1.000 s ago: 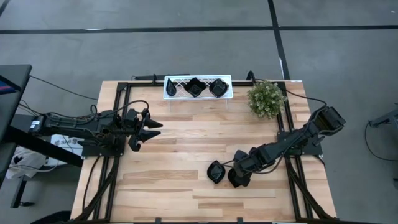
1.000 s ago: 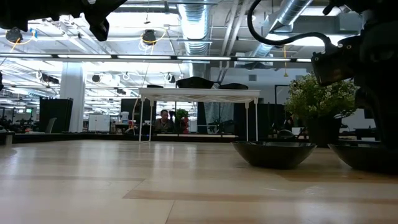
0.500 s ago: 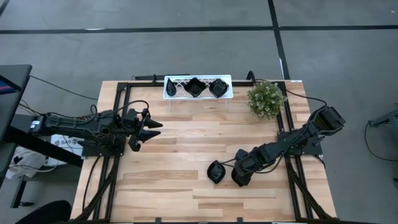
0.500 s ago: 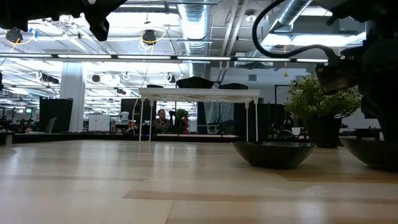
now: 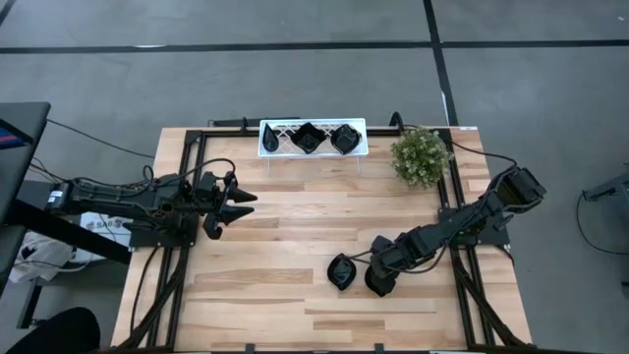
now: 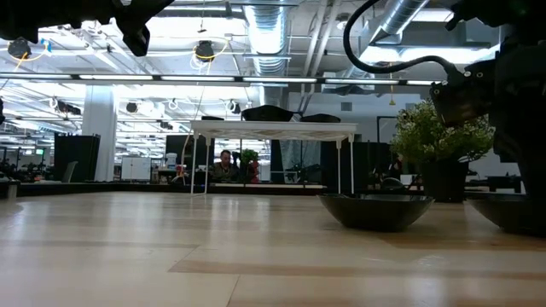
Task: Pick & Place Mini shaped plates
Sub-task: Stack the leaf-shaped plate on top of the leaf-shaped plate on the shelf
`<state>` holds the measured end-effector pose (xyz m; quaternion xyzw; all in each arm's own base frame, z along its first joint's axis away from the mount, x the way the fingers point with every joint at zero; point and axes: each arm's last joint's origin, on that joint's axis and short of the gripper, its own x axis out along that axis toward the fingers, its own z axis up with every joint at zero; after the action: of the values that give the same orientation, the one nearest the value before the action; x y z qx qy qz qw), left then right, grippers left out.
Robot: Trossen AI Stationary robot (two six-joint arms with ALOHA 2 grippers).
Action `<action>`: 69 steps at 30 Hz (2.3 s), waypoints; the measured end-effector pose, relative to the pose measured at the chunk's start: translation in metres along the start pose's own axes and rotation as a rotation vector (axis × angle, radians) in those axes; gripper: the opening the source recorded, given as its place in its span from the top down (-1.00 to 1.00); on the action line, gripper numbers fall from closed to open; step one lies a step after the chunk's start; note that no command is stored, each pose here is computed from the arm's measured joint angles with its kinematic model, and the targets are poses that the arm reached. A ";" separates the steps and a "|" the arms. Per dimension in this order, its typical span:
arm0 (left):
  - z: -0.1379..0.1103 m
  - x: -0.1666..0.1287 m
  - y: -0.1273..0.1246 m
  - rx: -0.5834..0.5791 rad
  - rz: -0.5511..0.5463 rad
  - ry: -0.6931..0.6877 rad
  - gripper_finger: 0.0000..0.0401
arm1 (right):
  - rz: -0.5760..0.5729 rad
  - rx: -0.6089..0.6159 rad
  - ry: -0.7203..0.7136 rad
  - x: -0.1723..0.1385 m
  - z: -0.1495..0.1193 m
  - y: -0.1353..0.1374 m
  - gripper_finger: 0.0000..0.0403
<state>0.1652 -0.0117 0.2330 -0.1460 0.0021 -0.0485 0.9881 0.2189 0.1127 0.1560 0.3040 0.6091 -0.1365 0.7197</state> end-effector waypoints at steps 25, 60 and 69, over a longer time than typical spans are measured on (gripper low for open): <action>0.000 0.000 0.000 0.000 0.000 0.000 0.14 | 0.218 -0.014 -0.104 -0.065 -0.008 -0.008 1.00; 0.007 -0.006 -0.001 0.002 -0.084 -0.028 0.14 | 0.424 -0.015 -0.638 -0.187 0.071 -0.058 1.00; 0.021 -0.021 -0.002 0.038 -0.103 -0.125 0.14 | 0.324 0.050 -0.662 -0.214 0.114 -0.075 1.00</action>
<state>0.1442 -0.0059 0.2534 -0.1297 -0.0681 -0.0899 0.9851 0.2199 -0.0514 0.3491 0.3532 0.2835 -0.1266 0.8825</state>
